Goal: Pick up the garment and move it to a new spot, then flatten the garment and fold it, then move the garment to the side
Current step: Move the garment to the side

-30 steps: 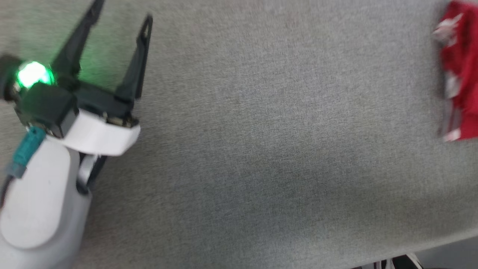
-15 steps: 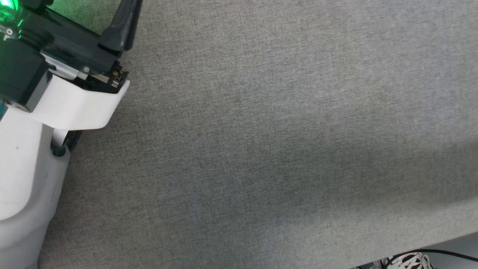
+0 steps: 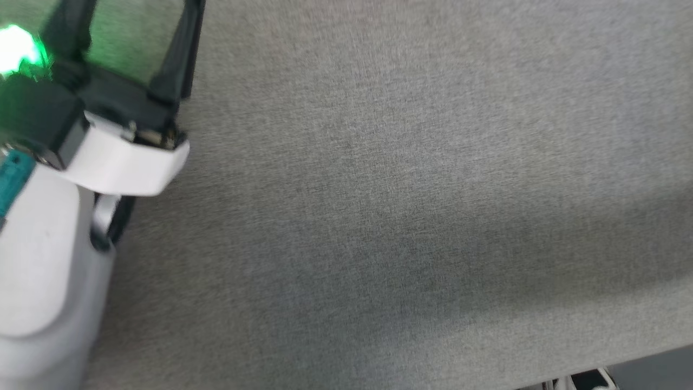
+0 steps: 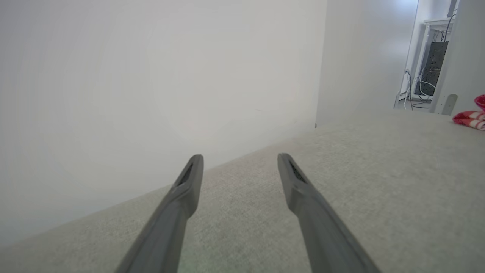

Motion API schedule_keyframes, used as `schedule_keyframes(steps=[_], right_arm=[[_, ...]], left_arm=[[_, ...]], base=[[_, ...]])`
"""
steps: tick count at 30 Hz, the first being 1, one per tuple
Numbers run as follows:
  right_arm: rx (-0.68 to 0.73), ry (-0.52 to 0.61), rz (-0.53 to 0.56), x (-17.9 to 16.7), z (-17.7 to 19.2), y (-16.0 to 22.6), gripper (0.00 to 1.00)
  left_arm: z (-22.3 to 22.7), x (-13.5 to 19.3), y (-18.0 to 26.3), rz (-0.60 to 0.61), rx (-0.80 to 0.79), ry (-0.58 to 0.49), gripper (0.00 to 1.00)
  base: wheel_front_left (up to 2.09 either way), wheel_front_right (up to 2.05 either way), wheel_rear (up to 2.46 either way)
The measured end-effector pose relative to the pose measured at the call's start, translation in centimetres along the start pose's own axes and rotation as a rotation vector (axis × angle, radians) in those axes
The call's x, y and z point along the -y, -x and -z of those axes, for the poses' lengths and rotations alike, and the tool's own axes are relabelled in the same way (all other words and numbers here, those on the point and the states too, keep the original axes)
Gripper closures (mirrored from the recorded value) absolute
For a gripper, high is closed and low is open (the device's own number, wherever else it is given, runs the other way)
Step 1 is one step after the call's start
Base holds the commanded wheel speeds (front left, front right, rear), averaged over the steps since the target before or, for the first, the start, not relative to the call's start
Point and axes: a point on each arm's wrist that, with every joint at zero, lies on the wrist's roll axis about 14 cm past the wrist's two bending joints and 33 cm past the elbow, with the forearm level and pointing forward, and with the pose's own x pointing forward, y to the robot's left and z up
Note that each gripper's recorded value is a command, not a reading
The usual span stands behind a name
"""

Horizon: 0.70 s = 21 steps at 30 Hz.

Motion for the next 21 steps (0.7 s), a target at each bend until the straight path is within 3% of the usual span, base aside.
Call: schedule_keyframes(steps=[13,21], right_arm=[[0.224,-0.068,-0.313,-9.0,-5.5,5.4,0.00],[0.340,-0.089,-0.552,-16.9,-7.6,11.3,0.00]], left_arm=[[-3.9,-0.6,8.7,-0.233,-0.117,0.056,0.00],[-7.3,-1.6,15.7,-0.402,-0.149,0.043,0.00]], base=[[0.00,0.00,0.00],[0.00,0.00,0.00]])
